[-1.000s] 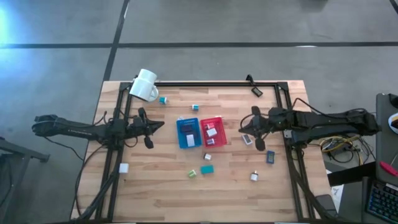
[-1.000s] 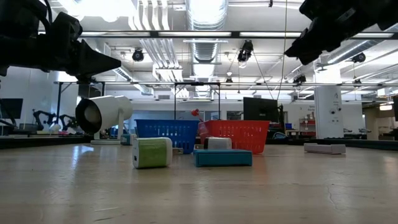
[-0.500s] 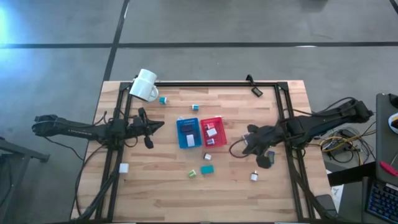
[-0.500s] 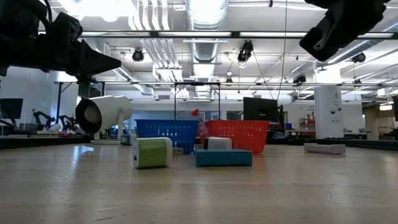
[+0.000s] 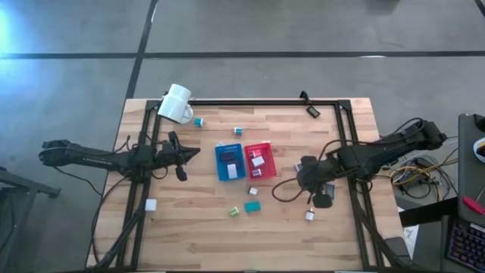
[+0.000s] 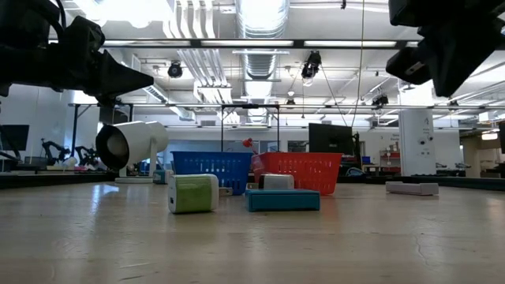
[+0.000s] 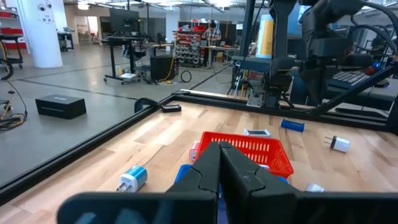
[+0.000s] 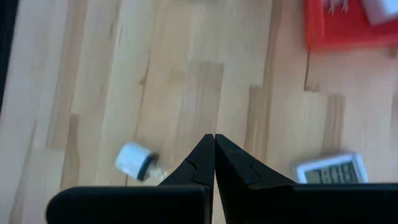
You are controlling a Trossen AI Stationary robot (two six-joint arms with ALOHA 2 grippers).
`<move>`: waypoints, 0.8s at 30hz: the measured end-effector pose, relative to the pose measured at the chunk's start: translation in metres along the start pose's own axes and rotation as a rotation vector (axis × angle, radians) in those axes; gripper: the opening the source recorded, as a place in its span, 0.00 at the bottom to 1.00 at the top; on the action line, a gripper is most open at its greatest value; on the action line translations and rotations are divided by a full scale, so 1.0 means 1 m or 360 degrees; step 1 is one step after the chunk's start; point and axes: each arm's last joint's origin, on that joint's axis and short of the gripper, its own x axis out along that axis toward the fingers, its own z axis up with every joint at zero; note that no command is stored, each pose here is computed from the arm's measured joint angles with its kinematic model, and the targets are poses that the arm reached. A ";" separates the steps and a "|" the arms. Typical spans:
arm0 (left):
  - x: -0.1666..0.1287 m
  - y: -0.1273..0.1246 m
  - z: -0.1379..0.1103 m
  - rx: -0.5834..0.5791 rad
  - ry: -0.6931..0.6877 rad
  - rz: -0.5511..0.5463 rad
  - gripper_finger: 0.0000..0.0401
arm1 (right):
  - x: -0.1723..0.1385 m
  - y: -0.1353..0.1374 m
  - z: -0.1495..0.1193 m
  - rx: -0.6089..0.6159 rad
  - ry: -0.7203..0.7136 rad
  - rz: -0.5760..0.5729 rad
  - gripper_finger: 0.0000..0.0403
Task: Pick & Place Office items
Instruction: Put the bottom black charger adapter into the red bin
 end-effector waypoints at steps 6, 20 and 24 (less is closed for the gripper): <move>0.000 0.000 0.000 -0.0006 0.0000 -0.0001 0.02 | 0.002 0.011 0.007 -0.0044 0.0123 0.0014 0.02; 0.000 0.000 0.000 -0.0006 0.0001 0.0000 0.02 | 0.017 0.030 0.007 -0.0159 0.0314 0.0232 0.12; 0.000 0.000 0.000 -0.0004 0.0005 0.0000 0.02 | 0.021 0.033 0.006 -0.0138 0.0345 0.0238 0.24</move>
